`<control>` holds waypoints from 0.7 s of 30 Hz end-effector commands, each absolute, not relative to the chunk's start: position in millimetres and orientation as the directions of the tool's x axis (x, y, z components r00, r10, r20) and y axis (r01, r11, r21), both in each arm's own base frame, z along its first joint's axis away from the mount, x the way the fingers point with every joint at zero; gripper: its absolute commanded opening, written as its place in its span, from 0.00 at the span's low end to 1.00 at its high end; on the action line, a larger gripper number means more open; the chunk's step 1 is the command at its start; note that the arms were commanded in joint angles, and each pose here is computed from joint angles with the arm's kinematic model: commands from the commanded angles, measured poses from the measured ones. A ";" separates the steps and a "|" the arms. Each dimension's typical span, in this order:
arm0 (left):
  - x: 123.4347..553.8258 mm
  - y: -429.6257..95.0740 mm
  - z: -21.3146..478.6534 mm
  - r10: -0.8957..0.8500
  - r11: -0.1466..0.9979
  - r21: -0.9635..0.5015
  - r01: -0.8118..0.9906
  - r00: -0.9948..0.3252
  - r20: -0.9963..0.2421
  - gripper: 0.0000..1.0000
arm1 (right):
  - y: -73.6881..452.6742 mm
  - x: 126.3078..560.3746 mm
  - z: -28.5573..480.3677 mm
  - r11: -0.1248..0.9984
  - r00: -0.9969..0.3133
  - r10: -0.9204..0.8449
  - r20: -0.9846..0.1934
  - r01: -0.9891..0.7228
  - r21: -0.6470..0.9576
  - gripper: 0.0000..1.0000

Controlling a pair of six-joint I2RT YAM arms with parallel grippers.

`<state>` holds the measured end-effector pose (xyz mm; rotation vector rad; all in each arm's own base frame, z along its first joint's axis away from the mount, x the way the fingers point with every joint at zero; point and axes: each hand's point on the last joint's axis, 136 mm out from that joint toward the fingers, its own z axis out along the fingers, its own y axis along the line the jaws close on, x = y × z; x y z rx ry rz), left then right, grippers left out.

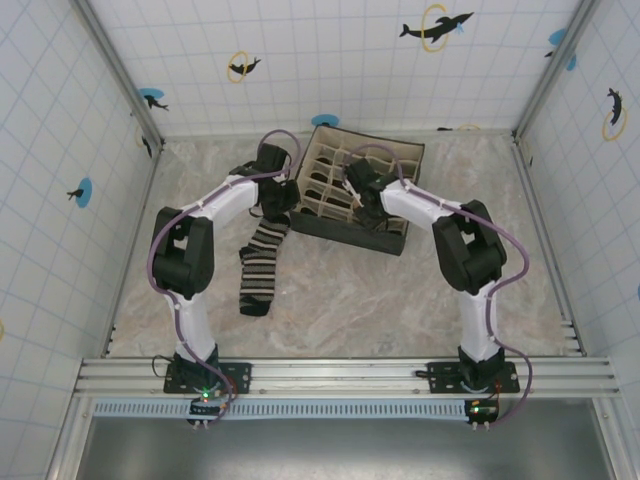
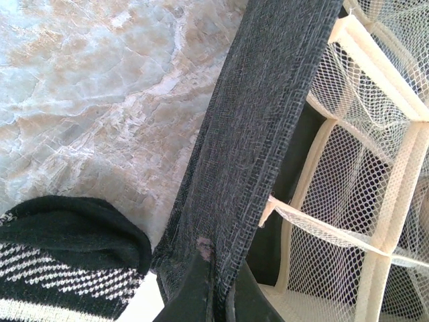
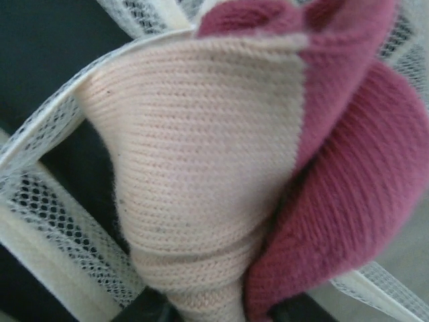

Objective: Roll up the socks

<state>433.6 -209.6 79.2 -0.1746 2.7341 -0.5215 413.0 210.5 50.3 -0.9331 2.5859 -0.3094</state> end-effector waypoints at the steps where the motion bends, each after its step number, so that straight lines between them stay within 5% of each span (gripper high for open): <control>1: 448.2 -199.4 81.7 -0.287 0.905 -0.397 -0.151 -0.906 -0.311 0.00 | 189.5 374.2 31.7 0.761 -0.753 -0.643 -0.141 -0.606 -0.233 0.35; 21: 446.2 -208.9 85.2 -0.261 0.894 -0.432 -0.117 -0.920 -0.291 0.00 | 192.3 395.5 94.4 0.815 -0.759 -0.567 -0.320 -0.575 -0.080 0.66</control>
